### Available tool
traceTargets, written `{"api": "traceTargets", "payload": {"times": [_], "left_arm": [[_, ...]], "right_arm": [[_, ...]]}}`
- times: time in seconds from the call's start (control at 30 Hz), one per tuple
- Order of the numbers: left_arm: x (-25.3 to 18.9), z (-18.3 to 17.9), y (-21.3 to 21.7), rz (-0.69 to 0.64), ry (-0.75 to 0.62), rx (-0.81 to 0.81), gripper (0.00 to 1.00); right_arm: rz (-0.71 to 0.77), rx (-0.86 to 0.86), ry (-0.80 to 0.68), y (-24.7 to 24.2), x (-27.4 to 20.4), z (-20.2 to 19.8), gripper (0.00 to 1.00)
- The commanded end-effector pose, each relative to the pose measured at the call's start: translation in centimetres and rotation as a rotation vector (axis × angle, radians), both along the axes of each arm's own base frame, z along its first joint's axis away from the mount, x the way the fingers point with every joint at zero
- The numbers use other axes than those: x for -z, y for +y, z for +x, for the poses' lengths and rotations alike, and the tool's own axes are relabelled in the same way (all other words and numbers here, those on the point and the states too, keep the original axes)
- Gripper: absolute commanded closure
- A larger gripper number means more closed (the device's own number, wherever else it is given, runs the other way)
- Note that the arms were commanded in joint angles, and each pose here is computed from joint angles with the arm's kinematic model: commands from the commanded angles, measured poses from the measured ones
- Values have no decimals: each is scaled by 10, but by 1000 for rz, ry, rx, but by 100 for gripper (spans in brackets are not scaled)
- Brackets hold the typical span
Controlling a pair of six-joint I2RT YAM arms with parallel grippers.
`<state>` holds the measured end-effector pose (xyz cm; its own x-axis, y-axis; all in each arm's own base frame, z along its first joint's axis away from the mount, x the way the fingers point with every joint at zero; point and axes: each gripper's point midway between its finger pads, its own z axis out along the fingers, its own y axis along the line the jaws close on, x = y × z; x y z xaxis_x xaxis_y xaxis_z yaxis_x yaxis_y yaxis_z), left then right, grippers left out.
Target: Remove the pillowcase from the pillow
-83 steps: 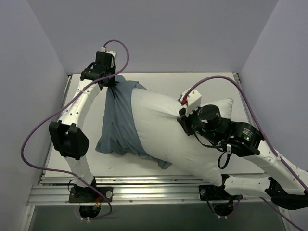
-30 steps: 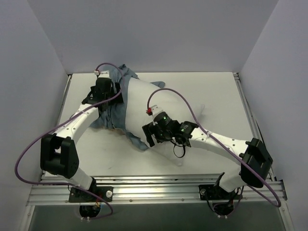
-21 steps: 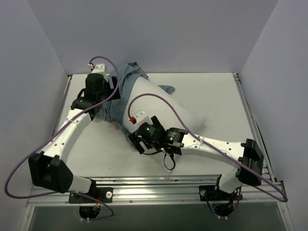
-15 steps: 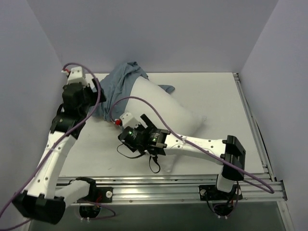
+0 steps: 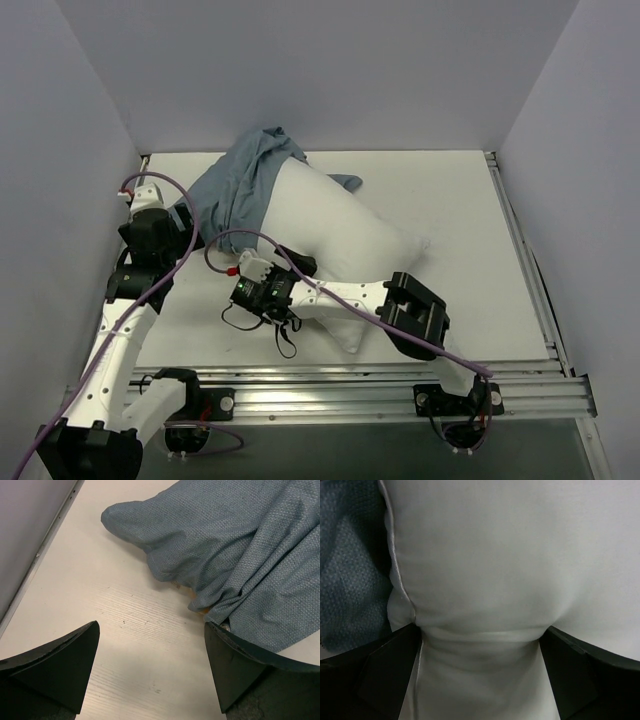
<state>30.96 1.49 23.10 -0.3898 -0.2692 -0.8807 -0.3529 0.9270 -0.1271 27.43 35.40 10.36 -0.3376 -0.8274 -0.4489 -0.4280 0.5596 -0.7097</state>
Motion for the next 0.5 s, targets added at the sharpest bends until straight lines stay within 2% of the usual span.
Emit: {"api": "traceTargets", "payload": {"times": [0.0, 0.13, 0.2, 0.23, 0.27, 0.37, 0.47], "left_arm": [[-19, 2, 1, -19, -65, -11, 6], [-21, 2, 1, -17, -72, -4, 6], [-21, 2, 1, -15, -73, 0, 6], [-20, 2, 0, -17, -71, 4, 6], [-21, 2, -1, -16, -72, 6, 6], [-21, 3, -4, -22, -73, 24, 6], [-20, 6, -11, -33, -75, 63, 6]], "right_arm": [[-45, 40, -41, -8, 1, 20, 0], [-77, 73, -44, -16, 18, 31, 3], [-86, 90, -33, -22, 25, 37, 24], [-85, 96, -32, -24, 25, 39, 42], [-75, 101, -30, -25, 24, 41, 75], [18, 97, 1, -17, 12, 43, 100], [159, 52, 99, 0, -4, 42, 100]]}}
